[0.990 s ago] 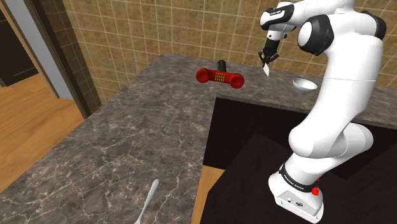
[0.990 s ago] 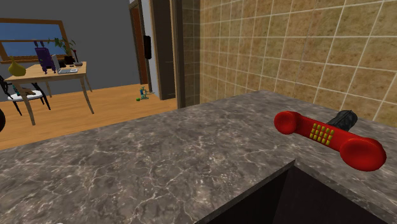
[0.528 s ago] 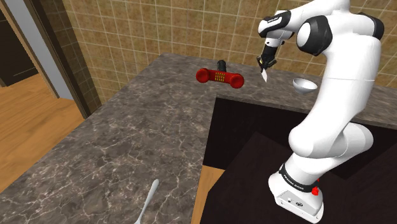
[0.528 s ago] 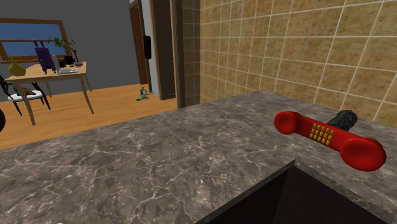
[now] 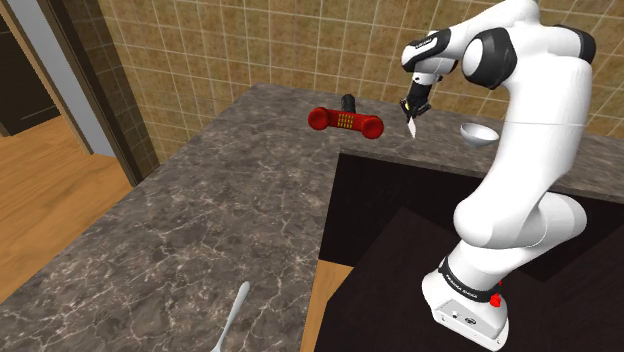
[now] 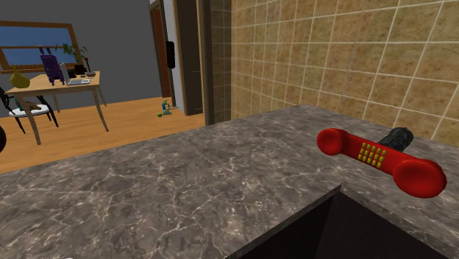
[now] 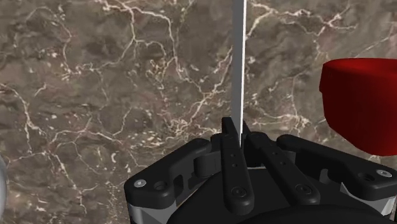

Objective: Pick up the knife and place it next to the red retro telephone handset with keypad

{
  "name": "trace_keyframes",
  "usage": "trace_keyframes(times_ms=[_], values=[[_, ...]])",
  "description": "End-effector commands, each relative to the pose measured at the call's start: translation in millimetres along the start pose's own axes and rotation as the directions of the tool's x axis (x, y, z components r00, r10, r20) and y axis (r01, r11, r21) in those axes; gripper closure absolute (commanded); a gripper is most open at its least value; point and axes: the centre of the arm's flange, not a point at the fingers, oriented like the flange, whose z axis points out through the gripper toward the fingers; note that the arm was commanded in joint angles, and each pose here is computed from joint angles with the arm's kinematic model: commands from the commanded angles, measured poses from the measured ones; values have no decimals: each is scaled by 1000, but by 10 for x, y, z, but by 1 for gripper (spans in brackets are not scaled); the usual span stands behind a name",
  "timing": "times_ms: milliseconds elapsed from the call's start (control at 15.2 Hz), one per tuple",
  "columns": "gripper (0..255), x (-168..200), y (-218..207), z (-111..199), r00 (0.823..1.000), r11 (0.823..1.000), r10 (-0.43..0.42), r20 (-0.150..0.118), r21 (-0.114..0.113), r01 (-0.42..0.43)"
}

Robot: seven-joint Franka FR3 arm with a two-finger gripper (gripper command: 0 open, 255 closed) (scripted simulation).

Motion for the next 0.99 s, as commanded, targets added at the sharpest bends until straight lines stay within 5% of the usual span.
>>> trace_keyframes(times_ms=[0, 924], values=[[255, -10, 0, 105, 1000, 1000, 0, 0, 0, 0], [255, 3, -1, 685, 1000, 1000, 0, 0, 0, 0]])
